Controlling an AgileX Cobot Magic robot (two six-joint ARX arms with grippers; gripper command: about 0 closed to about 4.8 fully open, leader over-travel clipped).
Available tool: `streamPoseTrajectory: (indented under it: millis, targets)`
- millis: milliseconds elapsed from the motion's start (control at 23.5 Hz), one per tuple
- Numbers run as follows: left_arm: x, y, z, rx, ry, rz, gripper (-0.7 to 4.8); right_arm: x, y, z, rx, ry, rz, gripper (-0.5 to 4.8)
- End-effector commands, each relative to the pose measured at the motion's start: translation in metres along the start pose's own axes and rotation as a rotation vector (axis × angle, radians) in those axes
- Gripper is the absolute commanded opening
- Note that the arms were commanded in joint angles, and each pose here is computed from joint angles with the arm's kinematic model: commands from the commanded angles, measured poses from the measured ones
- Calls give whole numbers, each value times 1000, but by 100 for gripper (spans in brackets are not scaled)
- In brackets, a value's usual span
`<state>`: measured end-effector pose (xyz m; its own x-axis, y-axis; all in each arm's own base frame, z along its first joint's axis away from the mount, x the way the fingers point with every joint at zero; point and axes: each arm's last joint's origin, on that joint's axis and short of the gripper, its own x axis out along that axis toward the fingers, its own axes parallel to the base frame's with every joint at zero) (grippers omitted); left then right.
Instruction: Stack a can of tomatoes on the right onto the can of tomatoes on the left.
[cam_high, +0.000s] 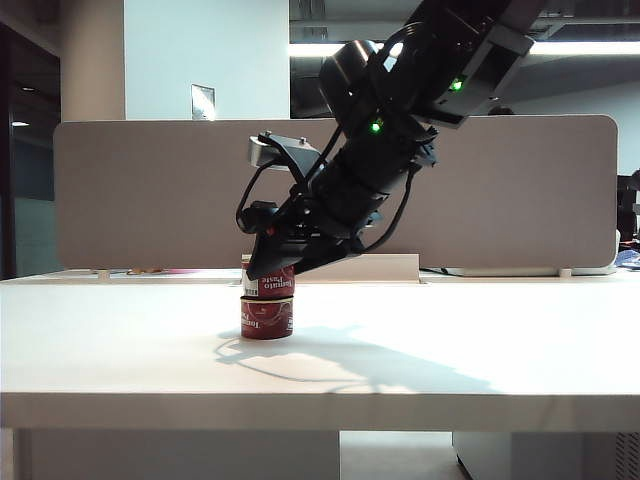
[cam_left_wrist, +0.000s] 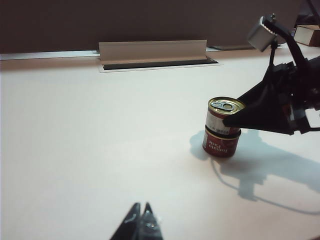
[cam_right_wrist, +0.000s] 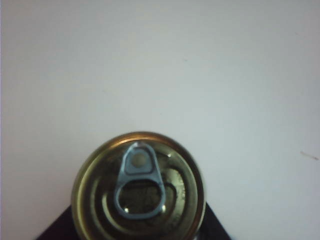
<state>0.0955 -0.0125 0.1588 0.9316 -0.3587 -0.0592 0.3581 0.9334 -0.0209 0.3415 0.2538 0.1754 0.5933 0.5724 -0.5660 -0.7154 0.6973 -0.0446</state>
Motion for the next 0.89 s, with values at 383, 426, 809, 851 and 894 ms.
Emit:
streamPoseTrajectory:
  millis: [383,426,809,851,894]
  targets:
    - [0,0,2,6,-14,3,-6,-3,3,3,-4,0,5,198]
    - [0,0,2,6,-14,3,-6,-2,3,3,-4,1,5,199]
    - [0,0,2,5,-14,3,-6,-3,3,4,-6,-5,2,355]
    - [0,0,2,5,-14,3,-6,-3,3,5,-6,-13,1,385]
    - [0,0,2,5,-14,3,-6,-4,3,7,-8,-24,-1,416]
